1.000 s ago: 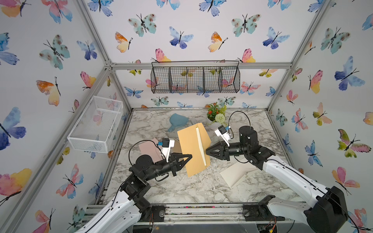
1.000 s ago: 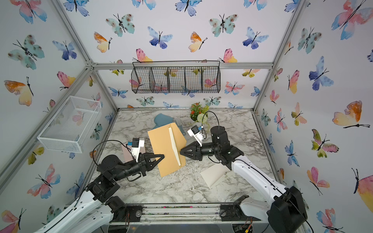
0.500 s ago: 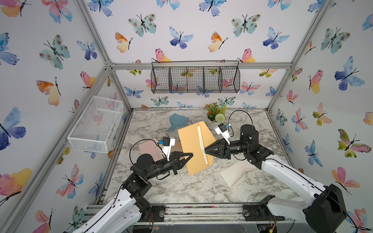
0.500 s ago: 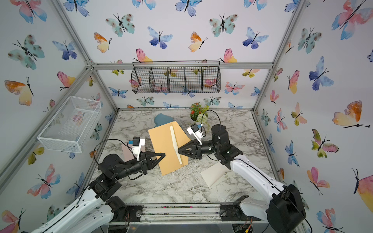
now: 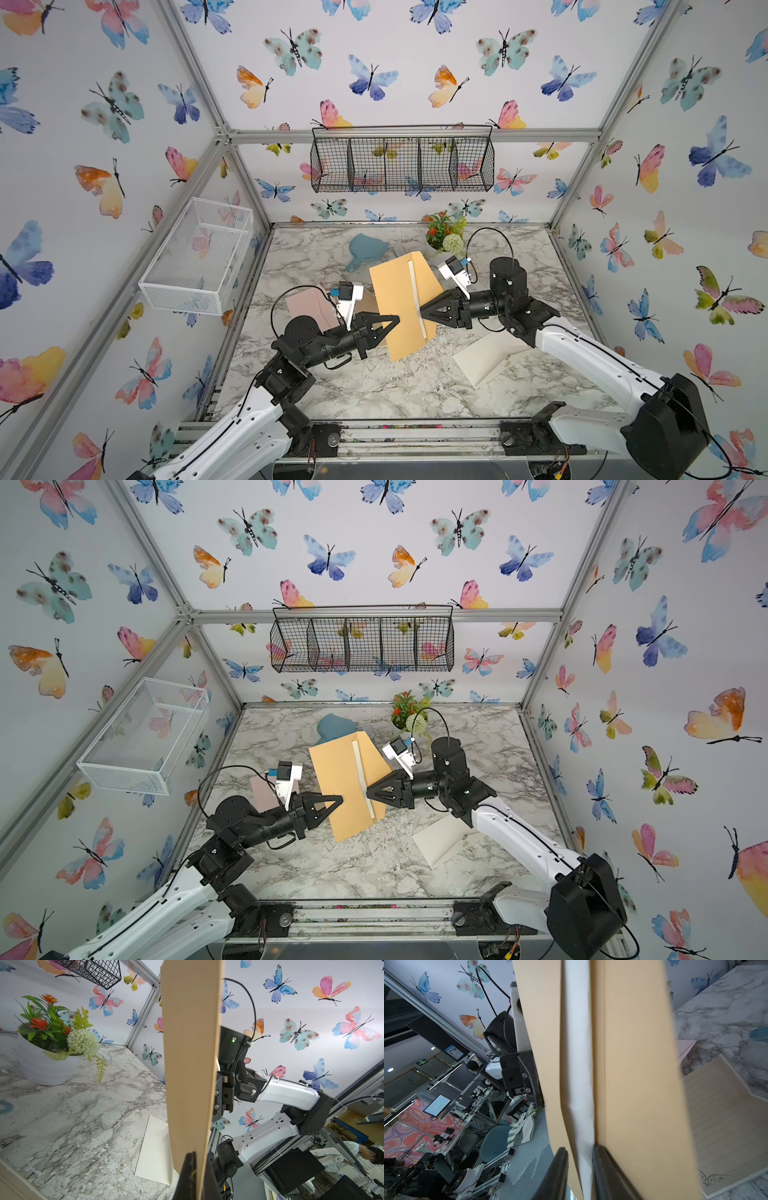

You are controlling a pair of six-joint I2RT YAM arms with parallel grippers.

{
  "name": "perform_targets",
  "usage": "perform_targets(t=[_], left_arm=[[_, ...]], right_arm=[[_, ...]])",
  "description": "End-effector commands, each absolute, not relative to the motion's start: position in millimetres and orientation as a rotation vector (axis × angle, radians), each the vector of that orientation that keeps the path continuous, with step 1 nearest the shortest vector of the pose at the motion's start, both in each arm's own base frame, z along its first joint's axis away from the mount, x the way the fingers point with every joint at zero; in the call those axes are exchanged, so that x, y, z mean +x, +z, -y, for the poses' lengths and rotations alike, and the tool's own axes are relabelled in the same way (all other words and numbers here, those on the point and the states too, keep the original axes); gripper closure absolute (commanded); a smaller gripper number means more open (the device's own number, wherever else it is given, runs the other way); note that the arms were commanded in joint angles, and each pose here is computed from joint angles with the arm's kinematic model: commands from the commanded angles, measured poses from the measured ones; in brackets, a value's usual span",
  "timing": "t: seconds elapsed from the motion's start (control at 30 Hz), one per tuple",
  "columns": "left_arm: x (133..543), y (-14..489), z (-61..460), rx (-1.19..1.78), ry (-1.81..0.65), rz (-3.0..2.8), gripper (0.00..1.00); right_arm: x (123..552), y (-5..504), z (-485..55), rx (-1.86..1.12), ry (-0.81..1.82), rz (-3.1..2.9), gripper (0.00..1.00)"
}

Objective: Take the letter paper out of the envelope
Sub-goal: Take out the letter paper from the envelope.

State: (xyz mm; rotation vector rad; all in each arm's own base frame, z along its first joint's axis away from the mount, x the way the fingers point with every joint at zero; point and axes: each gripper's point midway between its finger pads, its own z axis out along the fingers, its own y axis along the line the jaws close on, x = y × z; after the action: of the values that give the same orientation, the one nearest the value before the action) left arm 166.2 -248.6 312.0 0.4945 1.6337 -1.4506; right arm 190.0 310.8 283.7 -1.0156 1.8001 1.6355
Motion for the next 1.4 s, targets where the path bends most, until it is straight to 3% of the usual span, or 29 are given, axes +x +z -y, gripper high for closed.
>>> perform_targets(t=[0.0,0.23,0.5,0.83,1.23,1.37], left_arm=[[156.6,332.6,246.4,0.544,-1.461,-1.558,1.00],[155.0,333.3,244.8,0.544,-1.457,-1.559,1.00],[155.3,335.5,244.2,0.543,-1.452,-1.551,1.00],[157.9,334.0,248.0,0.539,-1.475,-1.544,1.00],[160.3,328.4,250.8,0.535,-1.484,-1.557,1.00],[161.2,324.4,251.9,0.535,-1.486,-1.564,1.00]], right_arm=[[198.0,283.2,-309.7,-0.992,1.551,-1.815,0.73],[201.7,272.8,-314.1,-1.002,1.571,-1.842,0.72],[200.4,275.0,-315.7,-1.021,1.590,-1.822,0.60],[182.1,291.5,-315.0,-1.083,1.721,-1.719,0.60],[170.6,307.0,-314.6,-1.118,1.771,-1.635,0.65],[168.6,311.4,-313.5,-1.122,1.773,-1.624,0.78]])
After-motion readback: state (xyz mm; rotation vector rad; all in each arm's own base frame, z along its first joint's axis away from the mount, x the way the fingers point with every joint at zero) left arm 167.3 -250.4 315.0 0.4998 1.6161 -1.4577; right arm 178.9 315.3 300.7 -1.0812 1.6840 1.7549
